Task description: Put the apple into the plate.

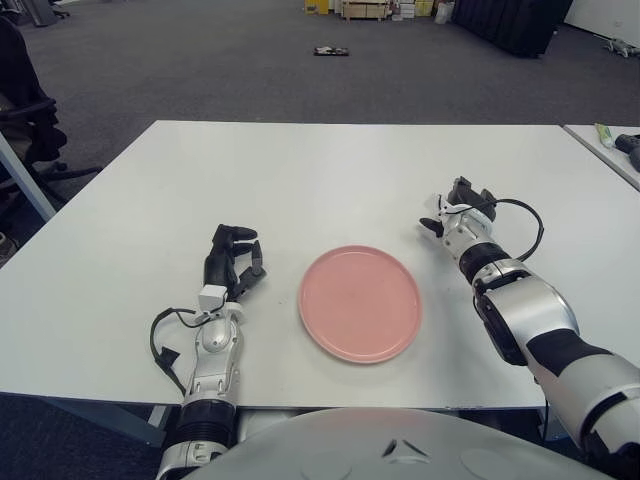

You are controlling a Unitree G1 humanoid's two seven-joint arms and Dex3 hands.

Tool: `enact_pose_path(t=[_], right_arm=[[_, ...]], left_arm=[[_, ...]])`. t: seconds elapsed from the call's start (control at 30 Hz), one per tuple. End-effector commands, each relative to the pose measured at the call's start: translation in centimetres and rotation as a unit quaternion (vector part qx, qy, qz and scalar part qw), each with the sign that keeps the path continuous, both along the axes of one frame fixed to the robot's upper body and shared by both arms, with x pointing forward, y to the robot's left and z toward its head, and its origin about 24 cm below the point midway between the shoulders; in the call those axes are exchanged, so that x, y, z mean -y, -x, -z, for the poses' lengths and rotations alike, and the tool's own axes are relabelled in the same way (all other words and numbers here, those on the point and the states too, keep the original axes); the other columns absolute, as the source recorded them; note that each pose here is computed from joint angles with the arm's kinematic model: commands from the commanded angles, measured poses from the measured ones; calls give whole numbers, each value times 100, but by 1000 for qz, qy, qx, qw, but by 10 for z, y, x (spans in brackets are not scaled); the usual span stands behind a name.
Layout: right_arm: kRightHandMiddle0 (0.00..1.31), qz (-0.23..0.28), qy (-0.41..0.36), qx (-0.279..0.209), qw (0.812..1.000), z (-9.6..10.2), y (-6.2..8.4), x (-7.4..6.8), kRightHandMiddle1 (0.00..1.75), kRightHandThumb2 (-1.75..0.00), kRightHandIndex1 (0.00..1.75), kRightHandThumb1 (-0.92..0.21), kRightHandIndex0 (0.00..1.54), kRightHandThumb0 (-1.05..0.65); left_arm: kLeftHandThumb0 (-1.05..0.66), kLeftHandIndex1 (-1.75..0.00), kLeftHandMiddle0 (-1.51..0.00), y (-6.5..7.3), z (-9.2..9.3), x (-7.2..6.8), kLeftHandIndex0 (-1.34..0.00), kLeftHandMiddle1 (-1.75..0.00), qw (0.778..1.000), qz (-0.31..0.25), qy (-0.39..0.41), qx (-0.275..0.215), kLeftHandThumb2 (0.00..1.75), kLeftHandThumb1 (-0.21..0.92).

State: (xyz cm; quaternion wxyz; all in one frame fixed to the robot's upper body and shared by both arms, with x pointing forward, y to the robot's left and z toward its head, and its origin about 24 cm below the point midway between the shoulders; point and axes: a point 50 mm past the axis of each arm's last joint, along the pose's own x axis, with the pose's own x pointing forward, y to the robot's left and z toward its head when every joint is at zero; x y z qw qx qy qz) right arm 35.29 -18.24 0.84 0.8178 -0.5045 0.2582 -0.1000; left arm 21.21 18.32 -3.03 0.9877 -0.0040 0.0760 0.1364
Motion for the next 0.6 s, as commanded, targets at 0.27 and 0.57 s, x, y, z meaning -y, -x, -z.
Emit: enact_pose_path(t=[0.27, 0.57], right_arm=[[0, 70, -53, -67, 994, 34, 27, 7, 39, -91, 6, -49, 6, -65], [0, 104, -62, -62, 991, 38, 33, 14, 65, -95, 44, -45, 0, -59]], left_arm=[[-39, -175, -64, 13, 17, -5, -38, -175, 999, -7, 10, -41, 94, 62], [-40, -175, -64, 13, 17, -7, -38, -175, 999, -7, 7, -42, 95, 61]])
